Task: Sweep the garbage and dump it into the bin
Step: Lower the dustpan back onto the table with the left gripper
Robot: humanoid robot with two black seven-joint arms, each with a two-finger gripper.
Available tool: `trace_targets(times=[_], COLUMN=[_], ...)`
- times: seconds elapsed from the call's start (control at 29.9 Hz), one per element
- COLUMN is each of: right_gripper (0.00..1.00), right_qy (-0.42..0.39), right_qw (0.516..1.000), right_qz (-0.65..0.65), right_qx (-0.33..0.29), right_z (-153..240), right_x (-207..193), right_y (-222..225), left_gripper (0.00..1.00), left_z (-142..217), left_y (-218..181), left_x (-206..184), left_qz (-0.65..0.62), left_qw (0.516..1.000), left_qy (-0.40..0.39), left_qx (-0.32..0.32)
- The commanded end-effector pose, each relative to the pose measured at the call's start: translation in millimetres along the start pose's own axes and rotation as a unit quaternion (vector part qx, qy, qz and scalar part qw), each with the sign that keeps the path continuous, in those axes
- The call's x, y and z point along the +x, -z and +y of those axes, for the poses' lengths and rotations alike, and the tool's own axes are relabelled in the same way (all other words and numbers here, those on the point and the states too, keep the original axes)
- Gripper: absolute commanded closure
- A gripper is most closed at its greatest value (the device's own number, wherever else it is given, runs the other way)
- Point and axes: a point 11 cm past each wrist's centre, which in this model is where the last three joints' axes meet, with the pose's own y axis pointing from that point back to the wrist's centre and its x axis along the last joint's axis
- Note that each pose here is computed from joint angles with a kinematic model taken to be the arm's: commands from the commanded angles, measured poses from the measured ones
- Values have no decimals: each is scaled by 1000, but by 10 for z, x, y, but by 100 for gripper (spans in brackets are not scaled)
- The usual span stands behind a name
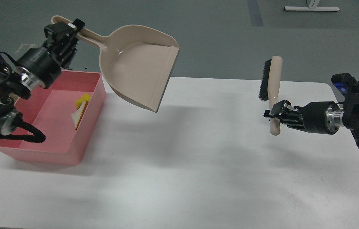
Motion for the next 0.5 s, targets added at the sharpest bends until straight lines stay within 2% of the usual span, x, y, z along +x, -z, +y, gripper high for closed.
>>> trace_targets(times=[0.0,0.23,0.47], right_gripper=[100,100,100], right_qy=[1,3,4], right_qw=[1000,1000,1000], right_qz=[0,-1,-2], right_qx=[0,-1,-3], right_z=[-8,-13,-17], right_x=[-9,-21,-32], right_y=[0,-14,-27], left_gripper=[100,100,100], left_z=[-95,-154,-257], left_y=[142,414,556], left_x=[-385,-1138,-1388], left_qz=[26,50,53], left_qw=[1000,996,996], left_qy=[16,65,65], left_qx=[4,27,37])
